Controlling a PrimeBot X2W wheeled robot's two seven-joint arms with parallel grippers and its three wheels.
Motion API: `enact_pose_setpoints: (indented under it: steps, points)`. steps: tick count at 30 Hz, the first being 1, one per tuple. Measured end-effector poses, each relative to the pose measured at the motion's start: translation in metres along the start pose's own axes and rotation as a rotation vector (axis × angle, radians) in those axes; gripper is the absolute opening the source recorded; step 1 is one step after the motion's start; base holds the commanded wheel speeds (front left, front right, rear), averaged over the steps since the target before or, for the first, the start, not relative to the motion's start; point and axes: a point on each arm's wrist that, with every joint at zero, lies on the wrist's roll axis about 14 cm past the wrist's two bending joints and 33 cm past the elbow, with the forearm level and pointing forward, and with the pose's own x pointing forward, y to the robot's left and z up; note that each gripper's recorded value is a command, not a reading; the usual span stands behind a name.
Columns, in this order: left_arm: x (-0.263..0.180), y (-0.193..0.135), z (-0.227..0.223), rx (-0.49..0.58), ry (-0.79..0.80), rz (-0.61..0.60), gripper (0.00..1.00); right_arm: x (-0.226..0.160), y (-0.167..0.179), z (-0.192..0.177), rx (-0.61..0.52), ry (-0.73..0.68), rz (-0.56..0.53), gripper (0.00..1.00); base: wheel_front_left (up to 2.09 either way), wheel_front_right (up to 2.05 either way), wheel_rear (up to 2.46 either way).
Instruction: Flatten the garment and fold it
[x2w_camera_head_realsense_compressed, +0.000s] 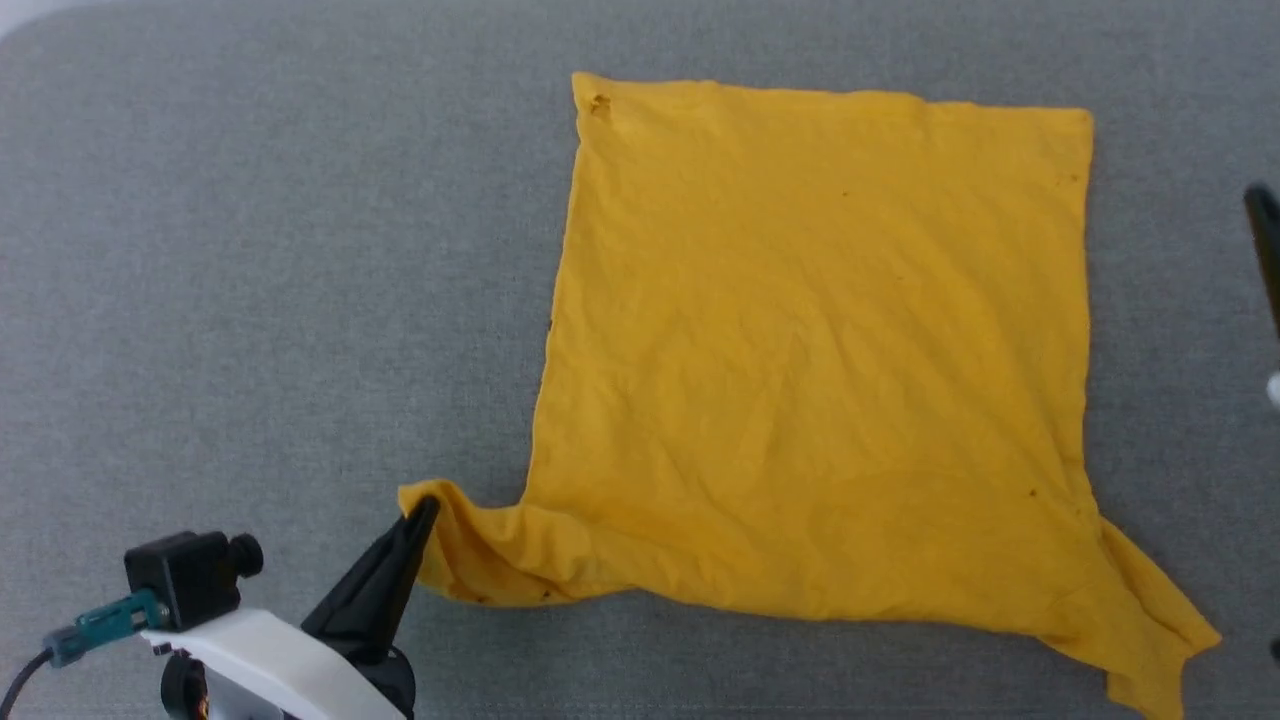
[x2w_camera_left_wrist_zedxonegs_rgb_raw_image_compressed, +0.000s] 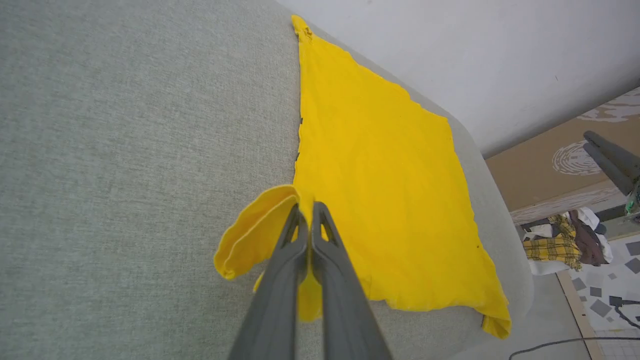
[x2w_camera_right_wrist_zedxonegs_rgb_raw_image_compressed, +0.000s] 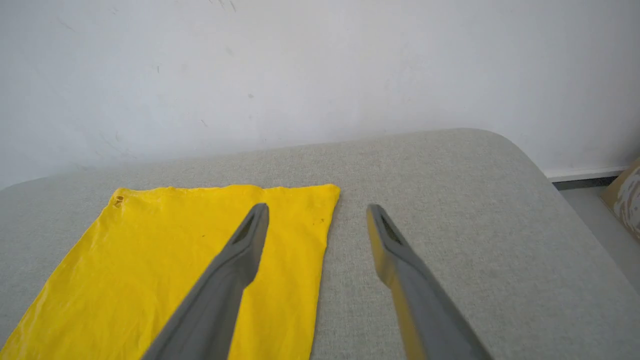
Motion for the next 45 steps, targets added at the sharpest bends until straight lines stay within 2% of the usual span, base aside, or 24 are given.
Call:
enact_pose_setpoints:
  steps: [4,13,19,29,30,33,45]
  points:
    - [0.016,0.002,0.002,0.021,0.01,-0.011,0.0,0.037,0.005,0.007,-0.06,0.044,0.007,1.0,0.0,0.0,0.0]
    - [0.053,0.0,-0.003,0.043,0.047,-0.054,0.0,0.104,-0.013,-0.023,-0.075,0.201,-0.065,1.0,0.0,0.0,0.0]
    - [0.066,0.012,-0.013,0.041,0.08,-0.041,0.0,0.135,-0.024,-0.063,-0.064,0.328,-0.113,1.0,0.0,0.0,0.0]
    - [0.071,0.036,-0.026,0.026,0.112,0.028,0.0,0.173,-0.009,-0.117,-0.027,0.45,-0.098,1.0,0.0,0.0,0.0]
    - [0.071,0.038,-0.027,0.027,0.113,0.03,0.0,0.175,-0.009,-0.122,-0.026,0.46,-0.1,0.94,0.0,0.0,0.0]
    - [0.072,0.043,-0.025,0.032,0.105,0.043,0.0,0.183,-0.01,-0.125,-0.023,0.463,-0.116,0.0,0.0,0.0,0.0]
    - [0.069,0.044,-0.017,0.044,0.079,0.048,0.0,0.184,0.001,-0.121,-0.023,0.46,-0.104,0.0,0.0,0.0,0.0]
